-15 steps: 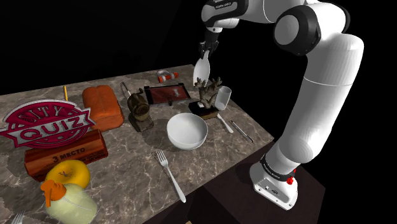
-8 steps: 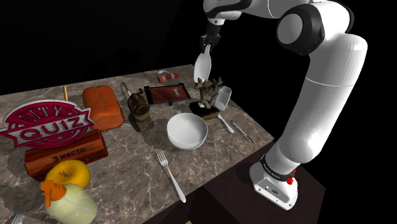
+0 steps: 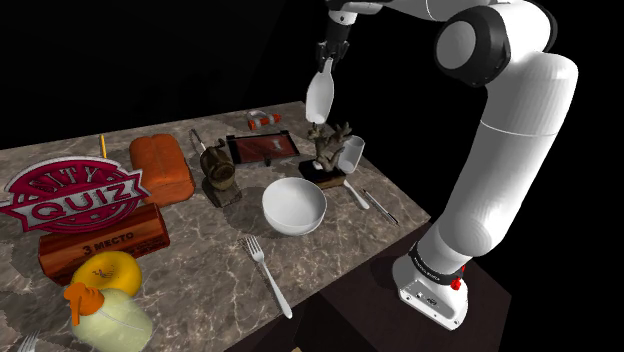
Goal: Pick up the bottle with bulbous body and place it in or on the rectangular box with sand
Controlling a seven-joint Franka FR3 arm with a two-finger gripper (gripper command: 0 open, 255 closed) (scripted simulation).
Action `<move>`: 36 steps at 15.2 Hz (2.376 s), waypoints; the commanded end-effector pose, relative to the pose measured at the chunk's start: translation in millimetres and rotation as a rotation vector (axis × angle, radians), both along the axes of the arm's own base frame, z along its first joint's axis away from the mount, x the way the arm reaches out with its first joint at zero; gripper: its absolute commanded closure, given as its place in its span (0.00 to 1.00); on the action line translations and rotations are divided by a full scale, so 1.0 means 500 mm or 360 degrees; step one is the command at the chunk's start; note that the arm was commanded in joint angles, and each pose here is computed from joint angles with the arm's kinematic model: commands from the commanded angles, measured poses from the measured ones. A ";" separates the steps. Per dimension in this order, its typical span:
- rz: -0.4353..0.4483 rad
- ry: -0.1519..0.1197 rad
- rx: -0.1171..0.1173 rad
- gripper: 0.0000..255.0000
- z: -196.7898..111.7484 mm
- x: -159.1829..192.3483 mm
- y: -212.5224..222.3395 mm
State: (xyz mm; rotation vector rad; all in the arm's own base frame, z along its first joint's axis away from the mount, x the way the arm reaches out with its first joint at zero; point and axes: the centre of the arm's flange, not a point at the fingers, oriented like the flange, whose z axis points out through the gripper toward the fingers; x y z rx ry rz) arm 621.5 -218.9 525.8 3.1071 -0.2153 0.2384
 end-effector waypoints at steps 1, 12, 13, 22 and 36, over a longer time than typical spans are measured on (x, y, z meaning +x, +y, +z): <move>0.0000 0.0000 0.0000 1.00 0.023 -0.001 -0.001; 0.0000 0.0000 0.0000 1.00 0.129 0.056 0.238; 0.0000 0.0000 0.0000 1.00 0.139 0.062 0.262; 0.0000 0.0000 0.0000 1.00 0.227 0.114 0.477; 0.0000 0.0000 0.0000 1.00 0.079 0.114 0.477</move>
